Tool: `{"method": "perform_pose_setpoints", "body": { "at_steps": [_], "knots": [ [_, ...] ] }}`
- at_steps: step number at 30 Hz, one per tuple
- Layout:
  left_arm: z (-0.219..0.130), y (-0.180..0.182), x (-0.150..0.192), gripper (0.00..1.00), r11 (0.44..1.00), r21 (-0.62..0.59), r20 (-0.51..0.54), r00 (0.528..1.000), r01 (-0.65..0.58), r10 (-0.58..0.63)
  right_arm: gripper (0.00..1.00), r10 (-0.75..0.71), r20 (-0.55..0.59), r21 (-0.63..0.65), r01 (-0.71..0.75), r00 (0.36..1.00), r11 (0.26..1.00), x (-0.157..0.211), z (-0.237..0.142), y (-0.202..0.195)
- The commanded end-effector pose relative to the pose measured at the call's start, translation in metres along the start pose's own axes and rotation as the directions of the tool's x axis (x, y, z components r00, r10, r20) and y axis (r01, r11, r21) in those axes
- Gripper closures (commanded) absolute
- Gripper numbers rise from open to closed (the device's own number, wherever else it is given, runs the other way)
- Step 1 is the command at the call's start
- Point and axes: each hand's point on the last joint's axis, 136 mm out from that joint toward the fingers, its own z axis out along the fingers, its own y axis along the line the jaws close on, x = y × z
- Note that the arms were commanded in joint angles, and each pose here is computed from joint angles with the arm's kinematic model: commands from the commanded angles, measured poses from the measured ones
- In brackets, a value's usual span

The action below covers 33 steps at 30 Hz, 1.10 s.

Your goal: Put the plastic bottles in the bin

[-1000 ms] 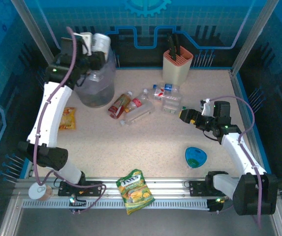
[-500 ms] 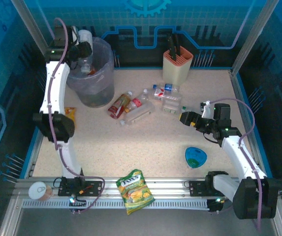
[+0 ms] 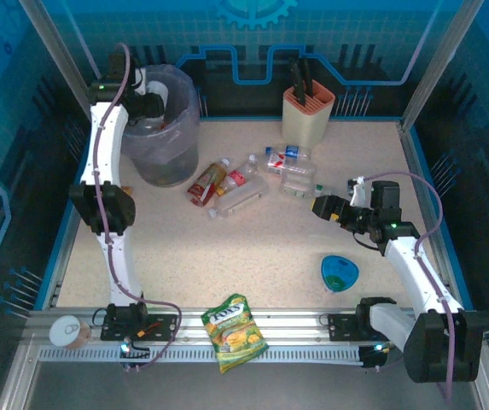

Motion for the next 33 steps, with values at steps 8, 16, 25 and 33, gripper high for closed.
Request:
{"method": "perform_pose_setpoints", "body": {
  "at_steps": [8,16,25,33],
  "knots": [
    [0.007,0.020,0.017,0.12,0.998,-0.035,-0.068,0.996,-0.059,0.057,0.04,-0.052,0.007,0.072,0.052,0.999,0.996,-0.010,-0.006,-0.007],
    [-0.044,0.020,-0.005,0.01,0.993,-0.070,0.027,0.995,-0.091,0.093,0.01,-0.146,0.006,0.168,0.143,0.989,0.975,-0.031,-0.009,-0.014],
    [-0.154,0.012,-0.006,0.01,0.995,-0.090,0.171,0.983,-0.053,0.068,0.00,-0.505,-0.108,0.322,0.511,0.856,0.797,-0.069,0.007,-0.031],
    [-0.175,-0.052,0.079,0.01,0.936,0.345,0.185,0.972,0.073,-0.144,0.02,-0.728,-0.310,0.166,0.788,0.612,0.593,-0.091,0.036,-0.047]
  ]
}}
